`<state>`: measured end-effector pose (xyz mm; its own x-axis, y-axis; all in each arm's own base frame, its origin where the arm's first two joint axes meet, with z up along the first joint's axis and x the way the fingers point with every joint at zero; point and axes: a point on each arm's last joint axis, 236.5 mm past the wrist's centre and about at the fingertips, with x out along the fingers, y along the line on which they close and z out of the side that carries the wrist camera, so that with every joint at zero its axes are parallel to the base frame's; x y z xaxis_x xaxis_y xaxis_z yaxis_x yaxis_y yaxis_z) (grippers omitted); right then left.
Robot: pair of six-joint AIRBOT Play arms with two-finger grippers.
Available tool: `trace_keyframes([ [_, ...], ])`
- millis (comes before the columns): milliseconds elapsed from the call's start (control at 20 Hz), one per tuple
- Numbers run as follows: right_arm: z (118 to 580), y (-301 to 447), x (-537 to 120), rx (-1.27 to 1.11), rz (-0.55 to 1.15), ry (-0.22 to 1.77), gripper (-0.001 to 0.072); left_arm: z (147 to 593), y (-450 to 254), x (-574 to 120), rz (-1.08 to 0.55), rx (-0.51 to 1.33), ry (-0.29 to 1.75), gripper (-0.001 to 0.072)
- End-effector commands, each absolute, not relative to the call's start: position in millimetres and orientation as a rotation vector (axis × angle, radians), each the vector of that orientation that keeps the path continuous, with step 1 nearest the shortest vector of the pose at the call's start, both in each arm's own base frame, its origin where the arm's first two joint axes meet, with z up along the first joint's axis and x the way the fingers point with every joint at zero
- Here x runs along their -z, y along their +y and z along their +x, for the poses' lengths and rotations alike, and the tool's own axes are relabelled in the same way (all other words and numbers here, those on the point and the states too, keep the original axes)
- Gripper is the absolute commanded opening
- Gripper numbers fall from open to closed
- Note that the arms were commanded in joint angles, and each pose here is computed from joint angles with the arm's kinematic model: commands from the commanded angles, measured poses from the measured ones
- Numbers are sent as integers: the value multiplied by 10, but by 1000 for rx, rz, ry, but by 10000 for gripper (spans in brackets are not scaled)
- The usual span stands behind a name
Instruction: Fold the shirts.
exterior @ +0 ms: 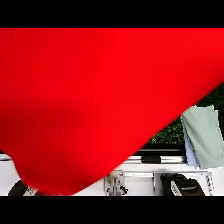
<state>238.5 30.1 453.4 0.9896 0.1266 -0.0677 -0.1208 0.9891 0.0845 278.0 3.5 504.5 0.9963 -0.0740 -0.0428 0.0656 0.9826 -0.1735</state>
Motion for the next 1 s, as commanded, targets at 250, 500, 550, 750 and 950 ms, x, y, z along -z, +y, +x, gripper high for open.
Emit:
trace_keyframes([
  [250, 2404, 497, -2571, -196, 59, 812, 60, 3113, -66, -3432, -292, 155, 507, 33],
  [500, 3253, 680, -2389, -216, 215, 638, 59, 3593, -262, -2776, -364, 209, 542, 34],
  [550, 3484, 704, -2377, -209, 274, 600, 59, 3755, -268, -2716, -381, 202, 507, 34],
  [750, 4395, 823, -2124, -196, 504, 525, 60, 4387, -383, -2463, -420, 193, 437, 34],
  [950, 5107, 845, -1359, -125, 730, 569, 60, 4919, -613, -1771, -441, 193, 526, 34],
])
